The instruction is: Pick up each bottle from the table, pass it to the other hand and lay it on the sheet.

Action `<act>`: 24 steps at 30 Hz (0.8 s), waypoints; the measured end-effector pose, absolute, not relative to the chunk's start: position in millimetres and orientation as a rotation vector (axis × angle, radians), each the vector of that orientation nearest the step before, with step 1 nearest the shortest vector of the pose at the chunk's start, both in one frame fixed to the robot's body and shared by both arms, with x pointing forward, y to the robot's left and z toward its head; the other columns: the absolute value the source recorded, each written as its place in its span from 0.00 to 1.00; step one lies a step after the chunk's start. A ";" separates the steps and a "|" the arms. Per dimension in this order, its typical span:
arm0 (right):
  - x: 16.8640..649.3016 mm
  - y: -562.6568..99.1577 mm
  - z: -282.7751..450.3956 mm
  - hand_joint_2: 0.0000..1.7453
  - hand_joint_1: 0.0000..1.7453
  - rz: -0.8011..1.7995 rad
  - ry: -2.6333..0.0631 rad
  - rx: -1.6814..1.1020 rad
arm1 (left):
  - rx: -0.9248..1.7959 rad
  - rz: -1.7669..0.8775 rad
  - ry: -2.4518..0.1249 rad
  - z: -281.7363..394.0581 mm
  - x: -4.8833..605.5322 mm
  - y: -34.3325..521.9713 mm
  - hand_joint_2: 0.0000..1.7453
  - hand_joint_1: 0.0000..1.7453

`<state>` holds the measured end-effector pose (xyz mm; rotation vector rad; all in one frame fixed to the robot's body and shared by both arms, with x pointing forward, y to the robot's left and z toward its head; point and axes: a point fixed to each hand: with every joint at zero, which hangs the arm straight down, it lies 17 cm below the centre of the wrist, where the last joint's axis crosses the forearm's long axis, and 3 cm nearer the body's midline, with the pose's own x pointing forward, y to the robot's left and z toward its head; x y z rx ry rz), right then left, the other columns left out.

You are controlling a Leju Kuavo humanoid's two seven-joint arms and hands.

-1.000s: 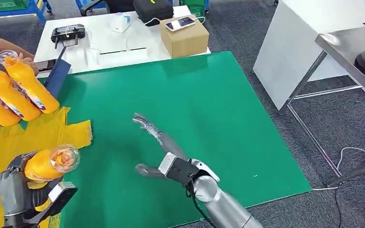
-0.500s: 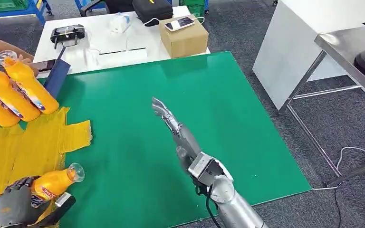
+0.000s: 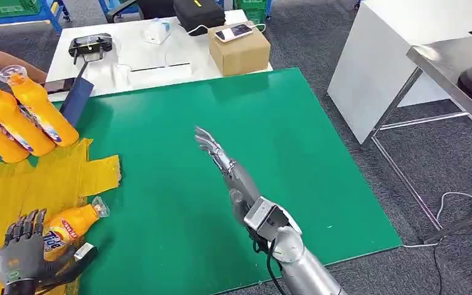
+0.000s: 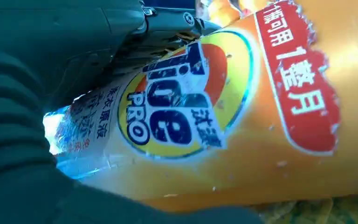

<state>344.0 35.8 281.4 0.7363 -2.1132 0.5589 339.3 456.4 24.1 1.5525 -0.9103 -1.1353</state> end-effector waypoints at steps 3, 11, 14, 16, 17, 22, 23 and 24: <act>342.7 35.8 277.2 0.00 0.00 0.562 -2.105 0.732 | 1.639 -1.080 -0.913 38.0 338.5 453.1 0.00 0.00; 342.1 35.0 272.2 0.00 0.00 0.562 -2.098 0.719 | 1.763 -1.039 -0.992 72.2 342.5 449.2 0.00 0.00; 342.2 33.4 266.8 0.00 0.00 0.554 -2.093 0.695 | 1.864 -1.003 -1.162 129.6 351.5 448.5 0.00 0.00; 341.4 32.4 262.3 0.00 0.00 0.548 -2.088 0.684 | 1.847 -1.021 -1.358 164.0 356.3 408.7 0.00 0.00; 341.4 31.3 260.0 0.00 0.00 0.541 -2.085 0.676 | 1.846 -0.999 -1.488 191.5 359.3 380.3 0.00 0.00; 337.8 32.8 251.4 0.00 0.00 0.536 -2.072 0.653 | 1.705 -0.952 -2.017 256.4 328.1 298.1 0.00 0.00; 337.3 32.7 249.8 0.00 0.00 0.538 -2.071 0.646 | 1.715 -0.893 -2.035 263.8 322.8 298.8 0.00 0.00; 338.3 32.5 248.7 0.00 0.00 0.544 -2.077 0.620 | 1.679 -0.728 -2.020 268.2 319.8 311.5 0.00 0.00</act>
